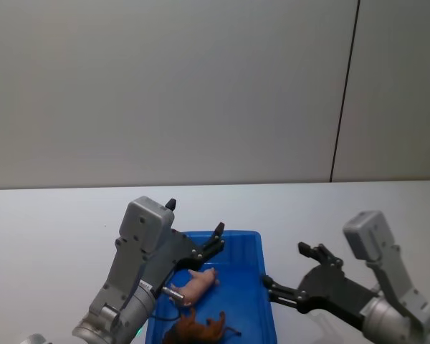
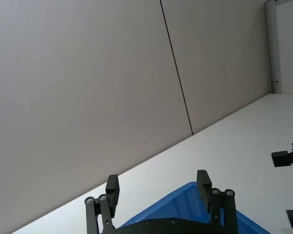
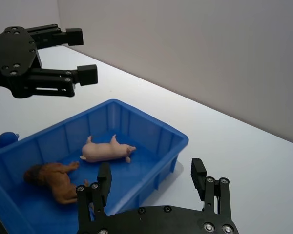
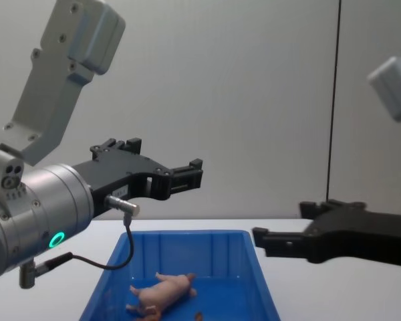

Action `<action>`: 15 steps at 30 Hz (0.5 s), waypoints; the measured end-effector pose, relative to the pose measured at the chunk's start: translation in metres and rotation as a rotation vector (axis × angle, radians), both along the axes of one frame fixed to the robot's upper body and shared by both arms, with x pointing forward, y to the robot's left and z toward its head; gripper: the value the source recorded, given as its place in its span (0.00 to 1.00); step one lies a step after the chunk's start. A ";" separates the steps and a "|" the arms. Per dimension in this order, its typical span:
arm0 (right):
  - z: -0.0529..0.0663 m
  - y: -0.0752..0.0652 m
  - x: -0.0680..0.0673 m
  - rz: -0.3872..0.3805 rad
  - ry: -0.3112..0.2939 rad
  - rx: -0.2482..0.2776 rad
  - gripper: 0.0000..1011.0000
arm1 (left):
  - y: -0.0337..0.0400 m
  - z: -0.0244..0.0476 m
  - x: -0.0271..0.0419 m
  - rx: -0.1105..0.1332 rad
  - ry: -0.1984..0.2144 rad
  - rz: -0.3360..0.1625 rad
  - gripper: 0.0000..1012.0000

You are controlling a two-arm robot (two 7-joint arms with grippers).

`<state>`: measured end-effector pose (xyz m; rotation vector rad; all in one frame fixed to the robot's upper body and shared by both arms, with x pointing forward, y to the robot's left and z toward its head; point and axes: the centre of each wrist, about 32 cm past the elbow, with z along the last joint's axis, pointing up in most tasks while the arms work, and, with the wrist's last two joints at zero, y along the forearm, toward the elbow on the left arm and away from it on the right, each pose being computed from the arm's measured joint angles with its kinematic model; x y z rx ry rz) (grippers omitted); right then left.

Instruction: Pick up the two dolls from the table and place them into the box.

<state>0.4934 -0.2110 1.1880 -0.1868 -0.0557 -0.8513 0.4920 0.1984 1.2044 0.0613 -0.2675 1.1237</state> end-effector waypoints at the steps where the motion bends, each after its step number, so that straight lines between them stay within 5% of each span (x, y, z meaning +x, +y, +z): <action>1: 0.000 -0.002 -0.001 -0.001 -0.001 -0.001 0.99 | 0.0000 0.0000 0.0000 0.000 0.000 0.000 0.99; 15: -0.001 -0.023 -0.010 -0.014 -0.016 -0.011 0.99 | 0.0054 0.0005 -0.0055 0.024 0.011 0.021 0.99</action>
